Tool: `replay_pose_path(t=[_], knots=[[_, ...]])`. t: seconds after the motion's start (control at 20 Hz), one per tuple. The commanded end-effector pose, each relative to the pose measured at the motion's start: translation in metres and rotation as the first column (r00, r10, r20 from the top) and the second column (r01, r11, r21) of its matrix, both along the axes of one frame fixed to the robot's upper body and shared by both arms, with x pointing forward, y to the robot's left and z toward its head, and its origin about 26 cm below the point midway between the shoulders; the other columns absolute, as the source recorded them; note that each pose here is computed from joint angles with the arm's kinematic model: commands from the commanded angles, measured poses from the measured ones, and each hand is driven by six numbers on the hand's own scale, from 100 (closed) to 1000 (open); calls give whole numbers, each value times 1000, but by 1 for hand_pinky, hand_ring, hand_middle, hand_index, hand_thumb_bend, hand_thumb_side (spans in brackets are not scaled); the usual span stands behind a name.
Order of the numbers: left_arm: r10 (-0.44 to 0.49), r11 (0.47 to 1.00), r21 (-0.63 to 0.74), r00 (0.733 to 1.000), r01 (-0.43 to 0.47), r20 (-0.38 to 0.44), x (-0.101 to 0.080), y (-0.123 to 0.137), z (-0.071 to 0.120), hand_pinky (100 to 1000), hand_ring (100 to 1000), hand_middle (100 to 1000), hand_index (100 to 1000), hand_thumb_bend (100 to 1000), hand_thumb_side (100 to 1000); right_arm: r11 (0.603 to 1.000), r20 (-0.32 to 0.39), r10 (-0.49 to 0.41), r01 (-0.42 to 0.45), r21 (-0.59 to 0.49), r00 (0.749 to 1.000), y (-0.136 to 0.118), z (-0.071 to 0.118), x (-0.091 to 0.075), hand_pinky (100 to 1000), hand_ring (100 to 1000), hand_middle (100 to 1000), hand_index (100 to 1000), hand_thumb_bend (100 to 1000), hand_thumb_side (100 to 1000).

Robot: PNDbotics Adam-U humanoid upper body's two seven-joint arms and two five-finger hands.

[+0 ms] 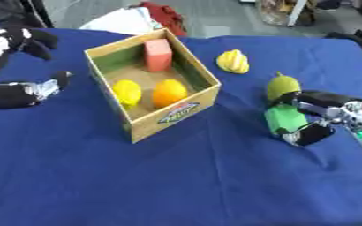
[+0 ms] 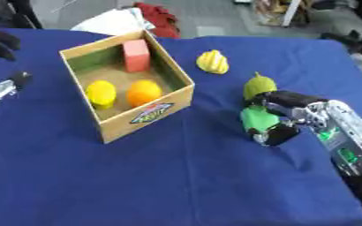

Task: Pick up objects on the table and place them in the box.

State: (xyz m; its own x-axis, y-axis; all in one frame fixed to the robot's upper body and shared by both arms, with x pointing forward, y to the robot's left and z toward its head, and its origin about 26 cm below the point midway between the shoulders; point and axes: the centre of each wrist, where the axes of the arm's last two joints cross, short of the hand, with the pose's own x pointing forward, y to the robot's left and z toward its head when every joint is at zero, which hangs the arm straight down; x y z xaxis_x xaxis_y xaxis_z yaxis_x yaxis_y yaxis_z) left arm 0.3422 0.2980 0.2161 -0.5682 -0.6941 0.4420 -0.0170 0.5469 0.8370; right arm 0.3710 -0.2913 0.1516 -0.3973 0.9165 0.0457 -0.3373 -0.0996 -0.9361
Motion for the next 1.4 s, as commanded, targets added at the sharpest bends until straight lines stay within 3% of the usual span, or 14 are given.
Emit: replay_pose_path(t=[0.05, 0.3, 0.4, 0.6, 0.85, 1.0, 1.1, 1.2, 1.3, 1.4], knots=[[7, 1000, -4, 1000, -7, 25, -2, 4, 9, 719, 628, 656, 792, 411, 456, 1000, 135, -4, 1, 19, 991, -1, 29, -3, 372, 499, 584, 716, 100, 100], [4, 1000, -29, 1000, -3, 29, -3, 2, 8, 717, 626, 654, 791, 408, 452, 989, 332, 48, -92, 119, 942, 17, 78, -7, 351, 476, 553, 712, 100, 100], [-7, 999, -46, 1000, 8, 30, -3, -1, 8, 716, 626, 653, 790, 406, 451, 978, 379, 85, -150, 145, 921, 28, 92, -4, 346, 472, 551, 717, 100, 100], [-43, 996, -77, 998, 46, 42, -3, -10, 10, 715, 625, 653, 788, 405, 445, 951, 400, 128, -226, 209, 908, 49, 109, 12, 341, 464, 543, 721, 100, 104], [-95, 986, -127, 992, 105, 81, -6, -23, 18, 714, 625, 652, 787, 383, 439, 925, 417, 118, -253, 285, 901, 74, 126, 40, 358, 471, 550, 738, 100, 125], [-109, 981, -151, 990, 121, 85, -7, -27, 19, 711, 622, 650, 786, 370, 441, 922, 427, 94, -240, 302, 899, 85, 127, 54, 520, 579, 639, 834, 100, 231], [-113, 979, -163, 990, 125, 80, -7, -28, 18, 709, 621, 648, 785, 367, 444, 922, 414, 87, -230, 310, 906, 91, 120, 63, 608, 690, 742, 936, 100, 411], [-117, 977, -170, 990, 128, 74, -7, -29, 17, 708, 620, 647, 785, 362, 446, 923, 411, 91, -232, 307, 907, 96, 111, 71, 774, 848, 866, 981, 170, 548], [-119, 977, -172, 990, 129, 70, -7, -29, 16, 708, 620, 647, 785, 357, 448, 932, 412, 109, -237, 275, 905, 100, 104, 74, 881, 940, 944, 1000, 209, 597], [-120, 977, -171, 990, 130, 68, -7, -29, 15, 708, 620, 647, 784, 356, 449, 938, 432, 118, -243, 247, 894, 101, 102, 73, 901, 950, 961, 1000, 212, 618]])
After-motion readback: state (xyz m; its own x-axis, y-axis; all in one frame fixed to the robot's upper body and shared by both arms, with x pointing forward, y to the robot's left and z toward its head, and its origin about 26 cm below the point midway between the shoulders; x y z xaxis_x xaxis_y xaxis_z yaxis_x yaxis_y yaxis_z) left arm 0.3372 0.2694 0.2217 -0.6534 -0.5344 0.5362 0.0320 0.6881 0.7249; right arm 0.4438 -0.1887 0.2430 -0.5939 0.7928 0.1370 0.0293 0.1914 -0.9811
